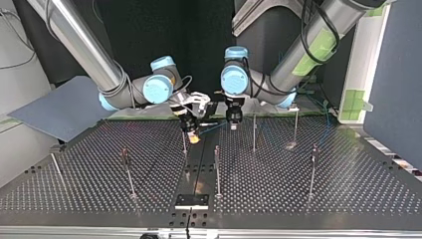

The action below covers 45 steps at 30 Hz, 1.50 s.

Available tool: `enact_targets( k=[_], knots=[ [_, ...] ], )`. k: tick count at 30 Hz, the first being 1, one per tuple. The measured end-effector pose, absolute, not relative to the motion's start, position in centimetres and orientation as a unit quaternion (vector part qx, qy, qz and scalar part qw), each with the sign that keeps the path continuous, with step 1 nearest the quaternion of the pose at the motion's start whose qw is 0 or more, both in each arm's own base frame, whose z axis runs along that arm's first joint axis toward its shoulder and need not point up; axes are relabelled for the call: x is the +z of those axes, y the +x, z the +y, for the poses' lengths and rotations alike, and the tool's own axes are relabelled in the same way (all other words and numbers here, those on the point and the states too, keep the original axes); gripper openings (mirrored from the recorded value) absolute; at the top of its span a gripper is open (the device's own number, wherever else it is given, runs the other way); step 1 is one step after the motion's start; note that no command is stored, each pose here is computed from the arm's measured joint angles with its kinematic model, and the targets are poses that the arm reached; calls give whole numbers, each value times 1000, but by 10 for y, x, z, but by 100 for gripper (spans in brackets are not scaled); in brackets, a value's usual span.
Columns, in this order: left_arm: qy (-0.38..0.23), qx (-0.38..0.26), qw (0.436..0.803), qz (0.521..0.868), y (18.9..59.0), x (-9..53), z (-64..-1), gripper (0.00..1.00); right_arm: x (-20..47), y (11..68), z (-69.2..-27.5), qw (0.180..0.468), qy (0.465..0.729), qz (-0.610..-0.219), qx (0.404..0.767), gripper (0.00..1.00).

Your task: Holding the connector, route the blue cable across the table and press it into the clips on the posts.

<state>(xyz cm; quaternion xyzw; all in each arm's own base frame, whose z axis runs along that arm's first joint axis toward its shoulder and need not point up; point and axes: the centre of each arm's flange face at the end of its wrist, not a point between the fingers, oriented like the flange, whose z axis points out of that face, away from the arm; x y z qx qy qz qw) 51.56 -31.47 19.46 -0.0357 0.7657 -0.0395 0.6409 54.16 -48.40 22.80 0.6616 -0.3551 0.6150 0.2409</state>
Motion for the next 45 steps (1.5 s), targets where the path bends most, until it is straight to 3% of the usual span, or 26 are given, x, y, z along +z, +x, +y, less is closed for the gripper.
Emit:
enact_targets(
  k=[25,41,45],
  knots=[
    [-49,-54,687,723,471,307,-301,0,367,507,-440,259,619,-333,663,0],
    [-67,-103,755,644,457,408,-290,0,461,476,-412,280,577,-312,701,0],
    [-62,-118,757,640,463,411,-291,0,467,474,-410,277,575,-308,706,0]
  ],
)
